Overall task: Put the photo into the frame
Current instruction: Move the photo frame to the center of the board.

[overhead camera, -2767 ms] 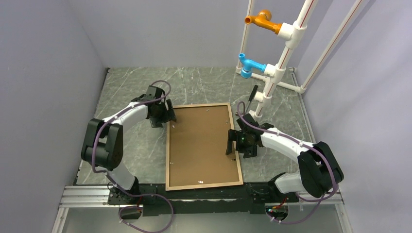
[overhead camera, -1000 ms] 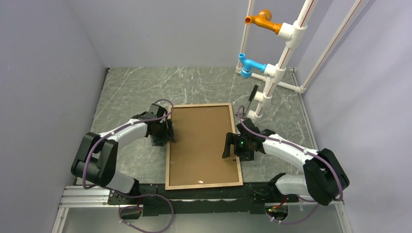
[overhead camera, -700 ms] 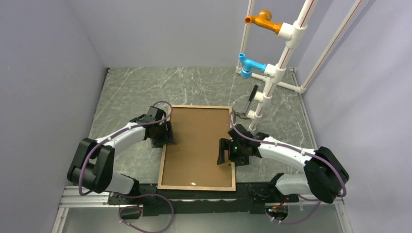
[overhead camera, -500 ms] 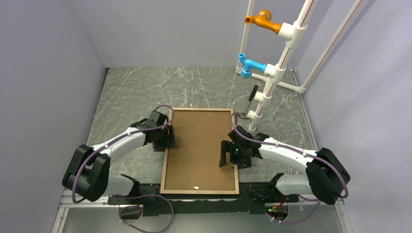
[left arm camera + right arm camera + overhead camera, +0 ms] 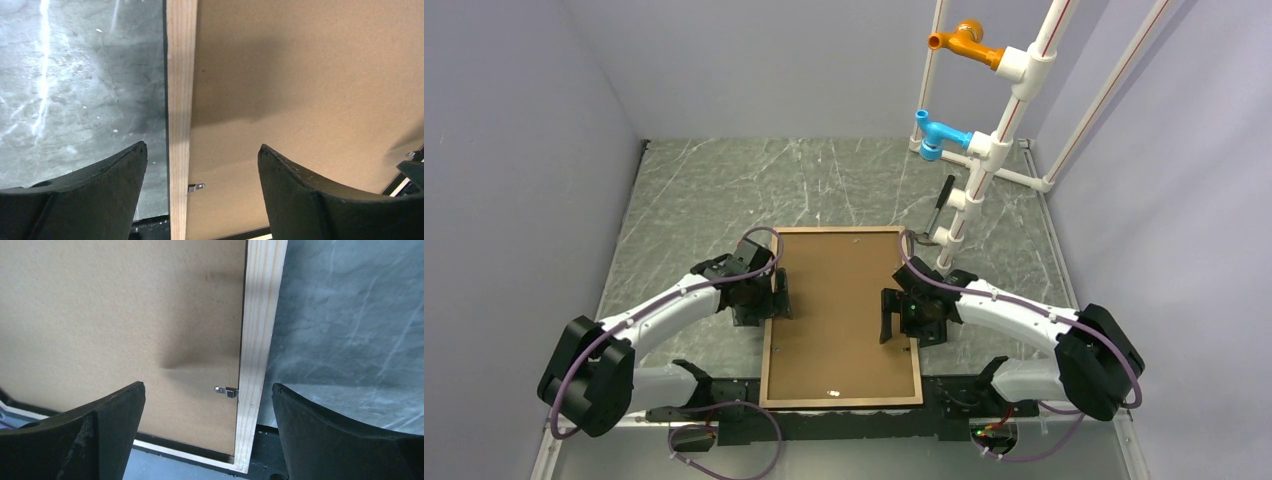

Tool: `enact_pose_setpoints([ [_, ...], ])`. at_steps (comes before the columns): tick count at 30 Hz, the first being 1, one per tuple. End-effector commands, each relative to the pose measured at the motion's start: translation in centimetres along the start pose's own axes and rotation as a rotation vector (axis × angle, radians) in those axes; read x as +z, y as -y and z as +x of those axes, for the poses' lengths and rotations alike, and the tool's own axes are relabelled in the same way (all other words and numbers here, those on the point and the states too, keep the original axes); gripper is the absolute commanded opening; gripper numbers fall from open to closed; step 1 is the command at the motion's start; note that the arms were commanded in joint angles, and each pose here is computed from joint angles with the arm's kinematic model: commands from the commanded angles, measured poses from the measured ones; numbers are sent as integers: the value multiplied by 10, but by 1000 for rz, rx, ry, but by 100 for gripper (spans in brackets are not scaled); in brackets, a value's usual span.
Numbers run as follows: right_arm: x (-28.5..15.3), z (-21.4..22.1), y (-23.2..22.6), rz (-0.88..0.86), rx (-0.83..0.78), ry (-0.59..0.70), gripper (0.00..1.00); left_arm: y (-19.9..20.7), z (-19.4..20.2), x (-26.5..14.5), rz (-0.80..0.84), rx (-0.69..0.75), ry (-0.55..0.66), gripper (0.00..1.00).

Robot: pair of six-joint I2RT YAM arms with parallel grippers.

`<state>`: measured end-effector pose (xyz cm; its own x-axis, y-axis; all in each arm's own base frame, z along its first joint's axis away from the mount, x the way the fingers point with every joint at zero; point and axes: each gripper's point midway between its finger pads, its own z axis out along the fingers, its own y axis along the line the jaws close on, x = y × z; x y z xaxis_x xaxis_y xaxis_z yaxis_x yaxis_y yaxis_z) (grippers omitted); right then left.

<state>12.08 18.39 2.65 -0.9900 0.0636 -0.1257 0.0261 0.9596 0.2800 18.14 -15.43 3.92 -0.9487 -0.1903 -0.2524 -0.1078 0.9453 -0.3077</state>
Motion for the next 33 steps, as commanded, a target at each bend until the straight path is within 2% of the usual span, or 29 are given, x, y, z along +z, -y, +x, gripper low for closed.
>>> enact_pose_setpoints([
  [1, -17, -42, 1, 78, -22, 129, 99, 4, -17, -9, -34, 8, 40, 84],
  [8, -17, -85, 2, 119, -46, 197, 99, 4, -31, -9, -57, 27, 48, 80],
  [15, 1, -98, -12, 107, -67, 174, 99, -9, -43, -16, -32, -23, 73, 83],
  [23, 6, -92, -50, -6, -89, 143, 98, -29, -51, -20, 9, -78, 89, 85],
  [33, 19, -84, -94, -62, -147, 108, 98, -37, -48, -13, 9, -89, 69, 86],
])
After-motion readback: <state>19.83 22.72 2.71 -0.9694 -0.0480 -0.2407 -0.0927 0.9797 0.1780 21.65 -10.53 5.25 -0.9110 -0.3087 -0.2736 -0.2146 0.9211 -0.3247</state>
